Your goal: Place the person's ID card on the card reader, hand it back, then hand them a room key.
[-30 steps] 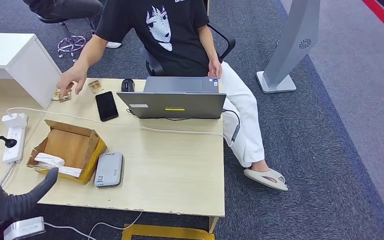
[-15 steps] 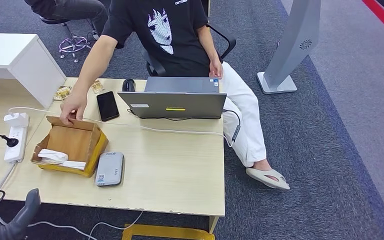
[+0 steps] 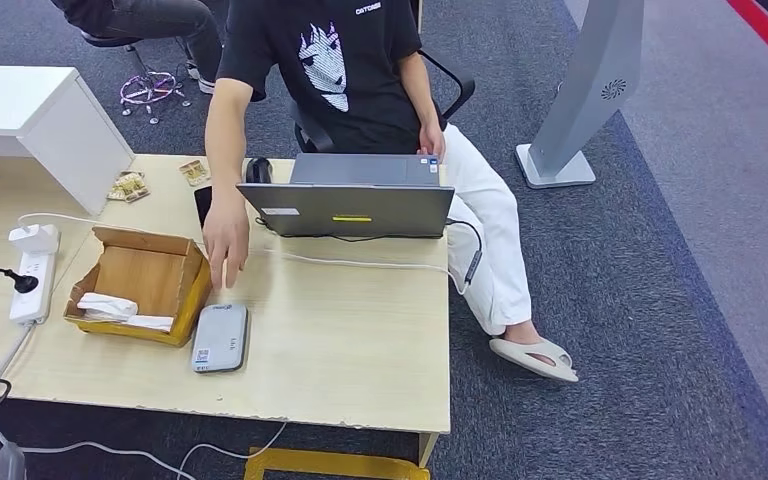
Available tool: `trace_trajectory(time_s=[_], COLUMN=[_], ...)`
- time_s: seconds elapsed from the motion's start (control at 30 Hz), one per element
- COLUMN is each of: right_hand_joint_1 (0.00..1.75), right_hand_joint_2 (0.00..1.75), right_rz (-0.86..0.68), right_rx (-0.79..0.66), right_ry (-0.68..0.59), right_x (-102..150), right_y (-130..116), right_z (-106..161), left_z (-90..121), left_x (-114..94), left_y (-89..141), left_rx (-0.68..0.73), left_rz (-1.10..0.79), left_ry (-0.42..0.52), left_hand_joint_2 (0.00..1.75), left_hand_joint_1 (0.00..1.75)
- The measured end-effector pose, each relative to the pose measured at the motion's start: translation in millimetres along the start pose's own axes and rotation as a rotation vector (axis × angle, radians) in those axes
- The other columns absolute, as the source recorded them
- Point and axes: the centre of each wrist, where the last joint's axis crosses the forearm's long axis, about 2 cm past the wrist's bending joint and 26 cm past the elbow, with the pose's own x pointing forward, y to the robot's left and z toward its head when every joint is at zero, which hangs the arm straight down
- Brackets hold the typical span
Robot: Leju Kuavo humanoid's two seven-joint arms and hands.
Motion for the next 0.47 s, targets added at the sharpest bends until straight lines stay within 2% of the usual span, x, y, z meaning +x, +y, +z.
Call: trace_trajectory(time_s=[0.2,0.47], right_hand_joint_1=[0.00,0.00], right_hand_joint_2=[1.75,1.75], right_rz=[-0.002,-0.004], right_rx=[0.013,0.018], right_ry=[0.005,0.007], right_x=[0,-1], right_y=[4,5], right_z=[1,1], left_z=[0,2], left_x=[-21,-30], left_y=[10,14], left_rx=[0.054,0.071], left_rz=[-0.066,-0.091], left_ry=[0.057,0.083], left_hand_joint_2=[1.75,1.75], left_hand_joint_1=[0.00,0.00])
